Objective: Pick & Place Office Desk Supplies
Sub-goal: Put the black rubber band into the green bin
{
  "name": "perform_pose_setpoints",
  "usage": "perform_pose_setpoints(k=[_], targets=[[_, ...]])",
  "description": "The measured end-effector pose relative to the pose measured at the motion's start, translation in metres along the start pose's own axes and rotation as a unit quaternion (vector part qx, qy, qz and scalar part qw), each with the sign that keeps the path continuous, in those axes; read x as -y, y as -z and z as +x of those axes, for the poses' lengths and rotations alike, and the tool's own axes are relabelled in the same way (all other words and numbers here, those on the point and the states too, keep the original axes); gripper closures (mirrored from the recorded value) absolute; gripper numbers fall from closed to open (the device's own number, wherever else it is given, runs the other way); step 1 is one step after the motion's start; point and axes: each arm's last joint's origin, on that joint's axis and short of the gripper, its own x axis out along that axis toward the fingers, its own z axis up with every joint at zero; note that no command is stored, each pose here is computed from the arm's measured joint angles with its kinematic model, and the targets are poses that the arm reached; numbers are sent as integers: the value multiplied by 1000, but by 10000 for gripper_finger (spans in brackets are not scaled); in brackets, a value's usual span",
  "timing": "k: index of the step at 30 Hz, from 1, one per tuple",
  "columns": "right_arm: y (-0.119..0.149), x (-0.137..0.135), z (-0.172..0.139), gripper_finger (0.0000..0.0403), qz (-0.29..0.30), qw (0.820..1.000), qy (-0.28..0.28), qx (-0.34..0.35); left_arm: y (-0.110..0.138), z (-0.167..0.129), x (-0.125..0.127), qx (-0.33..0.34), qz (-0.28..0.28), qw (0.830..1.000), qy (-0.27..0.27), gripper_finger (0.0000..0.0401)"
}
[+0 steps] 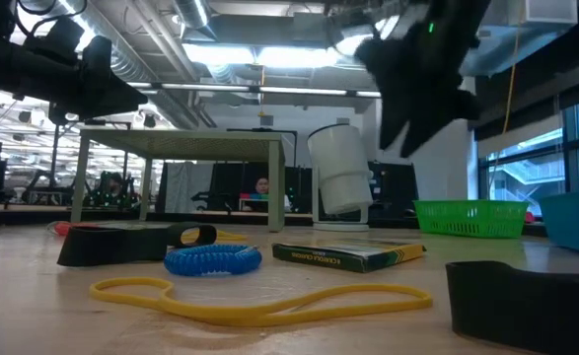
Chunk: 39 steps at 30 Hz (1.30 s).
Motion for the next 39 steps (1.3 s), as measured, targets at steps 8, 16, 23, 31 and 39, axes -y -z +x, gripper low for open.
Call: perform_pose_setpoints(k=[8, 16, 23, 31, 39], targets=[[63, -65, -26, 224, -52, 978, -201, 7, 0, 0, 0, 0, 0, 1000, 0, 262], [114, -99, -13, 226, -135, 955, -262, 32, 0, 0, 0, 0, 1, 1000, 0, 262], [135, -108, 24, 226, -171, 950, -255, -48, 0, 0, 0, 0, 0, 1000, 0, 262], [143, -141, 40, 226, -290, 905, -293, -101, 0, 0, 0, 0, 0, 1000, 0, 262], [140, -140, 41, 226, -344, 910, -217, -84, 0, 0, 0, 0, 0, 1000, 0, 262]])
